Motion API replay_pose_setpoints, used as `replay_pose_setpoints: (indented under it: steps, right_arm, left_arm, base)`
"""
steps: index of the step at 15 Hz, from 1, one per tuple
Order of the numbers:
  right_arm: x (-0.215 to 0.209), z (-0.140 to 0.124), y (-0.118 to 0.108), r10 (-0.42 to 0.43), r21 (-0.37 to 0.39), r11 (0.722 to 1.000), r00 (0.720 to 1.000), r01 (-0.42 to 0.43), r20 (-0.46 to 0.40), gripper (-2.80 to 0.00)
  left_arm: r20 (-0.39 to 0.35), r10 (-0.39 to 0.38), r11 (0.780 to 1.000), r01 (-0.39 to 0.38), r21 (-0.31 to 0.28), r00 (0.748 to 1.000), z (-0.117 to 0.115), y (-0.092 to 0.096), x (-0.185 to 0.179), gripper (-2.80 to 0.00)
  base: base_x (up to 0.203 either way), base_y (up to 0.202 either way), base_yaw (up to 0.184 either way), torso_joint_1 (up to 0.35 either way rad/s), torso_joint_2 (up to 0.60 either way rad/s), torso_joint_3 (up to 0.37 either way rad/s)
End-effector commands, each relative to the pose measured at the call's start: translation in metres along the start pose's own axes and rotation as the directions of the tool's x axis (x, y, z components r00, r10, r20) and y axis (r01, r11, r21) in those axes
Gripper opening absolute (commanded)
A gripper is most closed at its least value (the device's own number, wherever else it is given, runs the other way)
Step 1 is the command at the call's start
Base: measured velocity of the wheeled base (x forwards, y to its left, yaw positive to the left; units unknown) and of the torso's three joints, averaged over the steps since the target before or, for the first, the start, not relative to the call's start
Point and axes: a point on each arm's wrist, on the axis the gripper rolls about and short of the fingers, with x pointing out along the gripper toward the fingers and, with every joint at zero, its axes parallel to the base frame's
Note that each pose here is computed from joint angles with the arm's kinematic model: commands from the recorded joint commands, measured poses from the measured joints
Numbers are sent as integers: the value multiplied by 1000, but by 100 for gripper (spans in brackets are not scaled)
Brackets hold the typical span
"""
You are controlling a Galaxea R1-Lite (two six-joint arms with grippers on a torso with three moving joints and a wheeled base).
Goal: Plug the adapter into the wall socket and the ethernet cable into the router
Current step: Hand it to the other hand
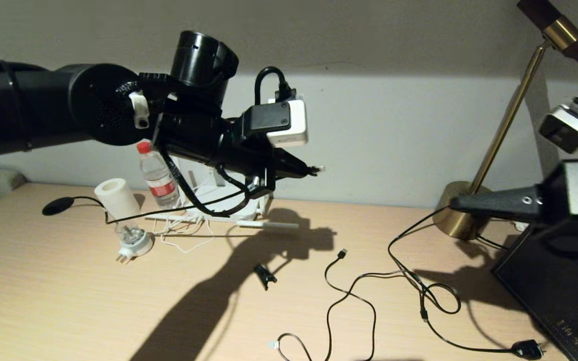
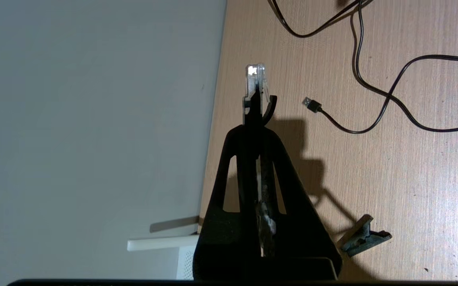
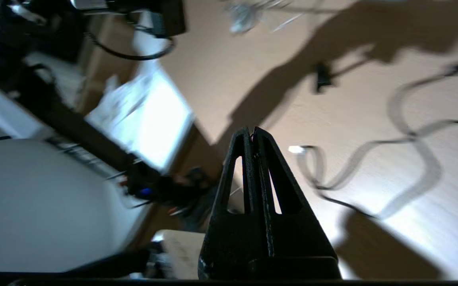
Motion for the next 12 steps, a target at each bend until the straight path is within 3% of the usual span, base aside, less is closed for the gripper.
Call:
replay_pose_setpoints:
  steps: [1, 4, 5, 8, 12]
  right_arm:
    - [60, 20, -15, 74, 87, 994, 990, -64, -119, -280]
    - [81, 27, -8, 123, 97, 989, 982, -109, -145, -280]
    - [86, 29, -8, 125, 95, 989, 981, -112, -149, 0]
    - [103, 32, -18, 121, 98, 990, 979, -106, -162, 0]
    - [111, 31, -18, 82, 52, 996, 987, -76, -136, 0]
  left_arm:
    - [31, -6, 1000, 5, 27, 999, 15, -5, -5, -280]
    - [35, -20, 999, 19, 29, 999, 15, -14, -6, -280]
    - [35, -22, 999, 21, 27, 999, 13, -19, -8, -280]
    - [40, -14, 1000, 13, 29, 999, 13, -30, -21, -280]
    - [47, -12, 999, 10, 34, 999, 14, -30, -21, -280]
  base:
    - [0, 0, 0, 0, 0, 0]
    - [0, 0, 0, 0, 0, 0]
    - [0, 0, 0, 0, 0, 0]
    - [0, 0, 0, 0, 0, 0]
    - [0, 0, 0, 0, 0, 0]
